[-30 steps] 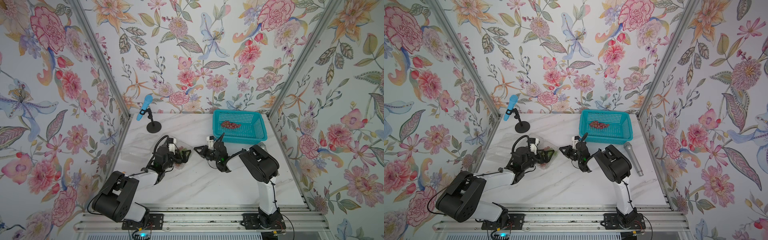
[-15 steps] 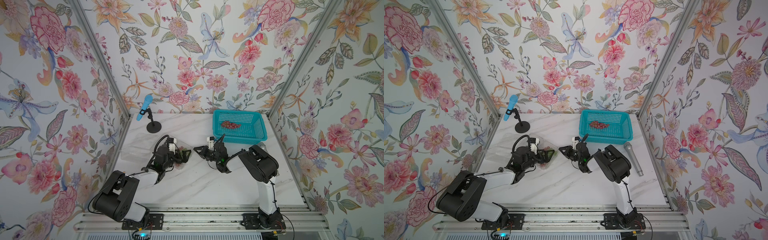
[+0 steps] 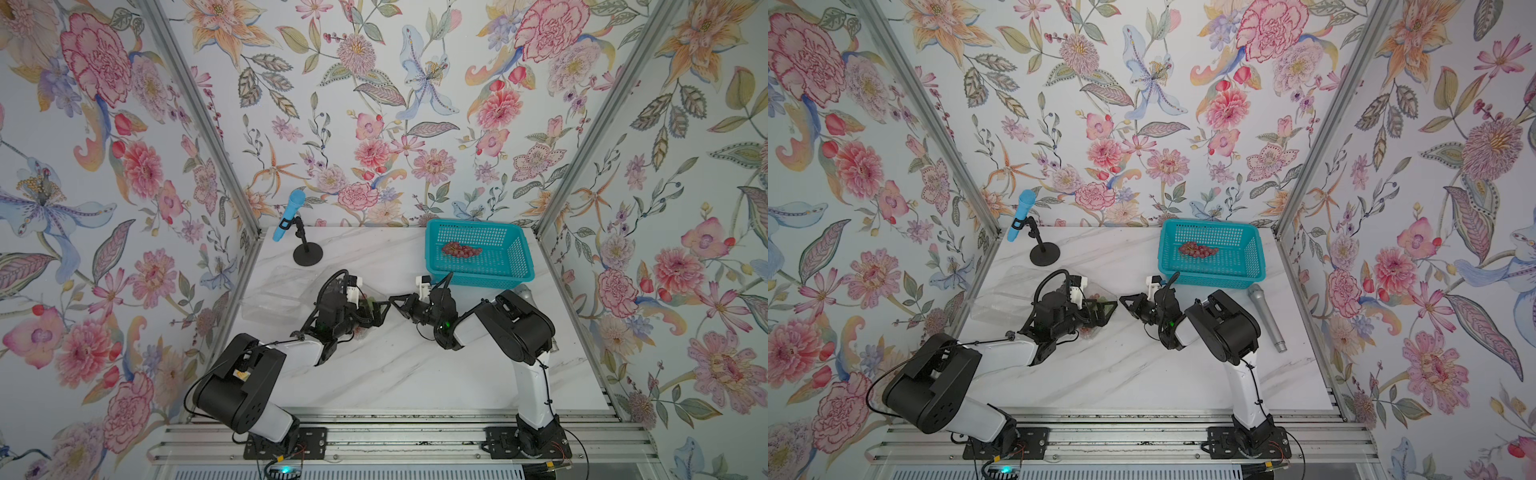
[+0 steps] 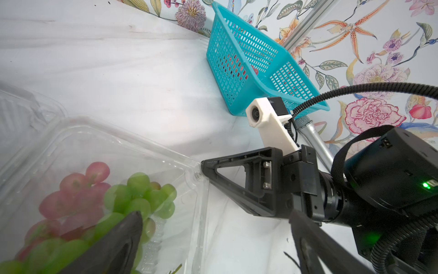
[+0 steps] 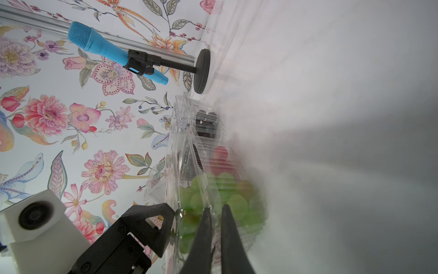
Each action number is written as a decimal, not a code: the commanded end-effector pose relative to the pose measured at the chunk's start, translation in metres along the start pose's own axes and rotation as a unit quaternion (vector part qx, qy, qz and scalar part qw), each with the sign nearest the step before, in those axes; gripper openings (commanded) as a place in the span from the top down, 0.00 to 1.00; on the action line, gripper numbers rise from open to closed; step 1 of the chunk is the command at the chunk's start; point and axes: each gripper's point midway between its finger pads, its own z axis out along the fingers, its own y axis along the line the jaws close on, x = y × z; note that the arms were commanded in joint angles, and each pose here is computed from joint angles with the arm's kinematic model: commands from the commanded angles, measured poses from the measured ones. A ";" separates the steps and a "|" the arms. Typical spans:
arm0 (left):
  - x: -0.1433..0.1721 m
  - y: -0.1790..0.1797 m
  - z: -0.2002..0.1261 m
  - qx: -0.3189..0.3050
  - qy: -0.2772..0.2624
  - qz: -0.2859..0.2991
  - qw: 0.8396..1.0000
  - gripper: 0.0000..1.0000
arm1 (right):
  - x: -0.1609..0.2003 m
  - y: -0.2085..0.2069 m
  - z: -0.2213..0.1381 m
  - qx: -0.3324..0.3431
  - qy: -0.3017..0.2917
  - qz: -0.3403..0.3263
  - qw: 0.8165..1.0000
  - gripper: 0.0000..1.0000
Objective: Pack grapes into containers
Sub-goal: Close the packing box at the center of the board.
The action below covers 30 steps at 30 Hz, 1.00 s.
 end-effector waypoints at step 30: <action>-0.012 -0.001 -0.009 -0.049 0.032 0.033 0.998 0.00 | -0.005 0.019 -0.001 -0.010 0.017 -0.032 0.999 0.54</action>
